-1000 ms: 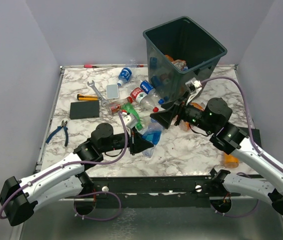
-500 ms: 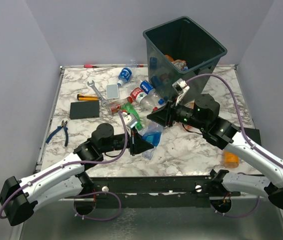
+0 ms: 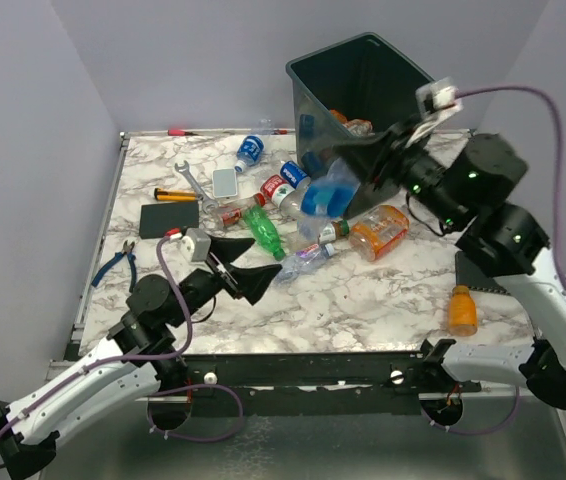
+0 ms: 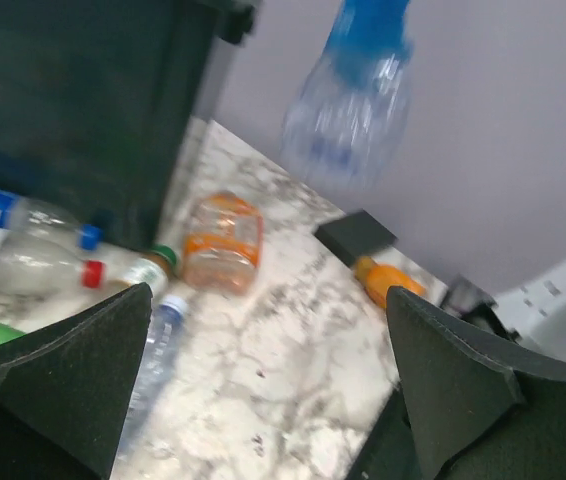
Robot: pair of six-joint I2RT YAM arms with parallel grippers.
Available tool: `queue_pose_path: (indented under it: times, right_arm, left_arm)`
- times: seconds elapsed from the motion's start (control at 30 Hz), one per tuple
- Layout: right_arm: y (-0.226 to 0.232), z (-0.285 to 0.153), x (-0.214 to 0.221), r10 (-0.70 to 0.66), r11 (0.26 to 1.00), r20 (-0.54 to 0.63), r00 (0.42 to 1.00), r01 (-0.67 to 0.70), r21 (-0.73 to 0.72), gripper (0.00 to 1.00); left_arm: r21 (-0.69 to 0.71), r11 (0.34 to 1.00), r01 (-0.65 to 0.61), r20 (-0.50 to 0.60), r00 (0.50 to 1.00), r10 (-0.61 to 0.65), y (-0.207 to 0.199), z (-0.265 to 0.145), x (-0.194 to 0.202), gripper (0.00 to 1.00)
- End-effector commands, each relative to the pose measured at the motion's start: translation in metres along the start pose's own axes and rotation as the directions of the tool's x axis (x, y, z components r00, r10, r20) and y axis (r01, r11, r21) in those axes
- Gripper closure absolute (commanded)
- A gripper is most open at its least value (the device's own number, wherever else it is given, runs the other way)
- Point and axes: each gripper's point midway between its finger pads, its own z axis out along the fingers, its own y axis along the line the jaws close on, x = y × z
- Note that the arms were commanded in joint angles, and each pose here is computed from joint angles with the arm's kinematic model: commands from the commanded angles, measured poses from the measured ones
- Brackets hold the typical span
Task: Put the plastic bottles in the bin
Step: Place the plastic bottle in the trash bin.
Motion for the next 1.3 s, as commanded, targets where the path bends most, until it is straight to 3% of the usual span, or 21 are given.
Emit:
queue_pose_path:
  times: [0.0,0.17,0.3,0.4,0.53,0.63,0.87,1.0,1.03,1.13,1.17,1.27]
  right_arm:
    - [-0.054,-0.021,-0.097,-0.166,0.928,0.224,0.960,0.075,0.366,1.00]
    - [-0.098,-0.032,-0.180,-0.401,0.732,0.397,0.825,0.028,0.681,1.00]
    - [-0.140,-0.033,-0.206,-0.599,0.525,0.391,0.699,-0.026,0.851,1.00]
    - [-0.188,-0.013,-0.207,-0.634,0.436,0.349,0.690,-0.053,0.898,1.00]
    - [-0.263,0.008,-0.185,-0.635,0.288,0.243,0.733,-0.067,0.955,1.00]
    - [-0.306,0.014,-0.160,-0.598,0.219,0.184,0.780,-0.061,0.974,1.00]
    - [-0.363,0.033,-0.082,-0.459,0.178,0.048,0.887,0.039,0.983,1.00]
    - [-0.369,0.048,-0.048,-0.350,0.281,0.034,0.936,0.070,0.957,0.97]
    - [-0.367,0.052,-0.044,-0.332,0.312,0.041,0.942,0.069,0.947,0.88]
    - [-0.359,0.063,-0.042,-0.290,0.393,0.055,0.955,0.067,0.917,0.44]
    - [-0.357,0.064,-0.039,-0.267,0.405,0.043,0.963,0.071,0.912,0.35]
    - [-0.348,0.066,-0.048,-0.242,0.447,0.087,0.966,0.032,0.894,0.23]
  left_arm:
    - [-0.280,0.956,-0.089,0.124,0.984,0.128,0.056,-0.021,-0.015,0.01]
    - [-0.354,0.932,-0.072,0.194,0.970,0.148,0.071,-0.037,-0.020,0.01]
    - [-0.376,0.924,-0.068,0.211,0.965,0.157,0.074,-0.042,-0.024,0.01]
    - [-0.402,0.914,-0.060,0.214,0.964,0.157,0.079,-0.045,-0.025,0.01]
    - [-0.442,0.896,-0.044,0.216,0.964,0.154,0.085,-0.051,-0.027,0.01]
    - [-0.464,0.885,-0.032,0.229,0.961,0.155,0.088,-0.057,-0.030,0.01]
    - [-0.490,0.872,-0.026,0.243,0.956,0.165,0.092,-0.062,-0.034,0.01]
    - [-0.481,0.876,-0.033,0.230,0.959,0.163,0.091,-0.059,-0.031,0.01]
    - [-0.481,0.876,-0.033,0.229,0.960,0.162,0.091,-0.059,-0.031,0.01]
    - [-0.480,0.877,-0.038,0.219,0.962,0.161,0.091,-0.057,-0.029,0.01]
    - [-0.478,0.877,-0.039,0.214,0.964,0.160,0.091,-0.056,-0.028,0.01]
    - [-0.476,0.878,-0.048,0.199,0.967,0.161,0.091,-0.053,-0.025,0.01]
